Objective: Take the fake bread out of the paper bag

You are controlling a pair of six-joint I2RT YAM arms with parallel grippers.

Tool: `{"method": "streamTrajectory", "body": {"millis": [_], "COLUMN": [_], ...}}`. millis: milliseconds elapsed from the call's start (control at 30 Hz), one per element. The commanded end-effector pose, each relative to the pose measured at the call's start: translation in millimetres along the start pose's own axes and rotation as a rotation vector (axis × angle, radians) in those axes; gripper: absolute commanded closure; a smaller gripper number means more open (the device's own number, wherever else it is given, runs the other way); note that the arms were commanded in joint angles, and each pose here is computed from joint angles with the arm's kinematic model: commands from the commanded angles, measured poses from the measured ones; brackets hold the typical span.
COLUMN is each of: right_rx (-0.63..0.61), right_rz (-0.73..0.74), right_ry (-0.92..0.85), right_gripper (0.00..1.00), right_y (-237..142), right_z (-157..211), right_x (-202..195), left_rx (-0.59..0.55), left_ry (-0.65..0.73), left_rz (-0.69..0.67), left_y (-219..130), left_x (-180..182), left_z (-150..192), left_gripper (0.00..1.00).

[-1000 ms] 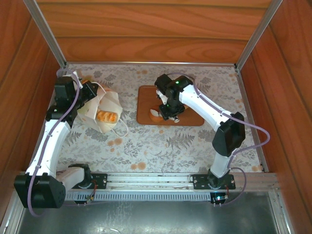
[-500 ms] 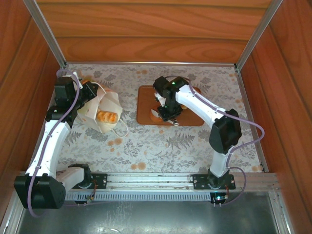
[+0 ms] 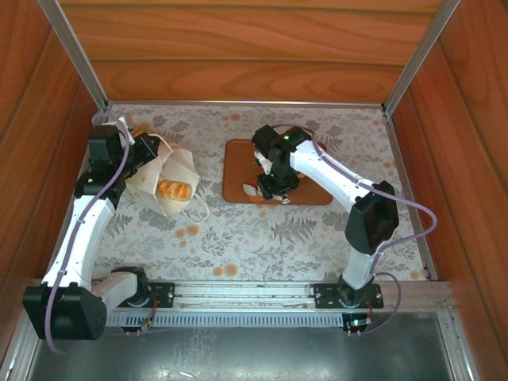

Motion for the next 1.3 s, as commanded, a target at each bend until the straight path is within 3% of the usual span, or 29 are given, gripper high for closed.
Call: {"method": "streamTrajectory", "body": {"millis": [0,400,833,1167,1267], "right_rx": [0.008,0.037,-0.012,0.0,-0.012], "right_rz": [-0.009,0.057,0.101,0.104,0.102], "right_ry": [0.001,0.036,0.123,0.342,0.366], "right_gripper": [0.43,0.61,0.62,0.63,0.63], "right_y": [-3.3,-15.8,-44.5,-44.1,-40.9], "right_z": [0.6,13.0,50.2,101.6,102.5], "right_x": [4.8,-5.8,-21.1,-75.0,-85.8], "left_rx": [-0.03,-0.026,-0.026,-0.026,-0.026], "left_ry": [0.021,0.021,0.021,0.023,0.022], "left_rz": [0.013,0.013,0.012,0.02,0.021], "left_y": [-4.2,-3.0,-2.9,-2.7,-2.1], "left_x": [-2.6,-2.1,-1.6,-3.6,-3.7], "left_z": [-5.4,-5.2,-5.5,-6.7,-6.7], "left_gripper": [1.0,1.0,1.0,1.0,1.0]}}
Point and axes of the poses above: each hand's point on the last joint's axis, 136 mm out from that joint toward the fingers, its own y axis out along the fingers, its own x axis along the line the jaws close on, z = x × y, the point moved 1 cm from there along -y, back along the fingers, and after that the axes turned 8 degrees about -y, right-handed, at the moved point
